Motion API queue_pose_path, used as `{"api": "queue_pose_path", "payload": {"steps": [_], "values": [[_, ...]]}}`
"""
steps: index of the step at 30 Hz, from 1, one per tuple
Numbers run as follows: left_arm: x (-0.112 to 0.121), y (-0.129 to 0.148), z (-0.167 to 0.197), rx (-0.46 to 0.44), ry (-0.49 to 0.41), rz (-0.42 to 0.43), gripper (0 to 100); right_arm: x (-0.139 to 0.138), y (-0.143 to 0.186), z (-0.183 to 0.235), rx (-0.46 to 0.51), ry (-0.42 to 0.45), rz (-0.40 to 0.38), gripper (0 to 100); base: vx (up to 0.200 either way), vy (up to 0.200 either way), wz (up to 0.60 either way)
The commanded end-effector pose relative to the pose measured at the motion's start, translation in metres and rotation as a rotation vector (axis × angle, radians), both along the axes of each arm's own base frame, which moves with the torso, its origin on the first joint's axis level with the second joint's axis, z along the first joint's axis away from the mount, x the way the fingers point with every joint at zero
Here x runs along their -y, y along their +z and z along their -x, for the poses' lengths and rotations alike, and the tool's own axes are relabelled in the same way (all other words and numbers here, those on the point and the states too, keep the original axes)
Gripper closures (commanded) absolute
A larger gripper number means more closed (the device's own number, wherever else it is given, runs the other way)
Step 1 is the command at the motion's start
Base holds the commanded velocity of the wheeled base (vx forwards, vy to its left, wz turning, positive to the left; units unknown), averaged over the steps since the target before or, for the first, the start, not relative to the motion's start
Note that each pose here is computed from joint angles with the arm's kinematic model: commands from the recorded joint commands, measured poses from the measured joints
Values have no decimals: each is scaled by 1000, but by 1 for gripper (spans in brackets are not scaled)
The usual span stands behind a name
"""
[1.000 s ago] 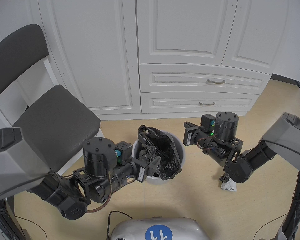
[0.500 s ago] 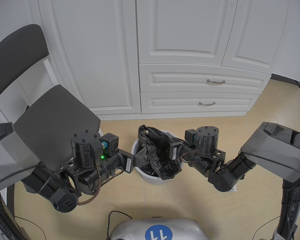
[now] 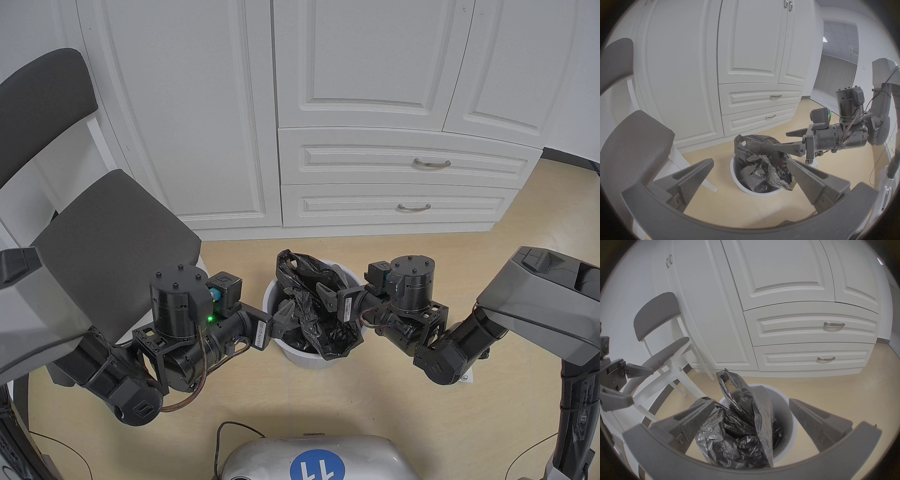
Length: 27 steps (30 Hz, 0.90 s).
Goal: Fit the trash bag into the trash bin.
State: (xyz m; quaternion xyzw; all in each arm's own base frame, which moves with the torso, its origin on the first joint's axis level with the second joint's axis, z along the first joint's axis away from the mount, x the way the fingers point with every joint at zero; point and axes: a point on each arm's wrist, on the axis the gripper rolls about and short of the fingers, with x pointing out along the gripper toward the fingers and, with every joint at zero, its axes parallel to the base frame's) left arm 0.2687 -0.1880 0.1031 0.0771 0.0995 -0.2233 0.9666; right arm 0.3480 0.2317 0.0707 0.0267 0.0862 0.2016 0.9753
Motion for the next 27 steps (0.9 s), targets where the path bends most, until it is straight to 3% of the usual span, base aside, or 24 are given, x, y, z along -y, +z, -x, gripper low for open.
{"api": "queue_pose_path", "payload": {"steps": [1,13,14,27], "values": [[3,-8,-3,-16,0,-10,0,0,-12,-10,-10,-15,8,0,0,0,0],[7,-15,-7,-27,4,-18,0,0,-56,-49,-35,-65,18,0,0,0,0],[8,-17,-8,-28,5,-22,0,-1,-57,-53,-26,-77,15,100,0,0,0],[12,-36,-21,5,28,-14,0,-5,-10,-34,51,-123,-29,100,0,0,0]]}}
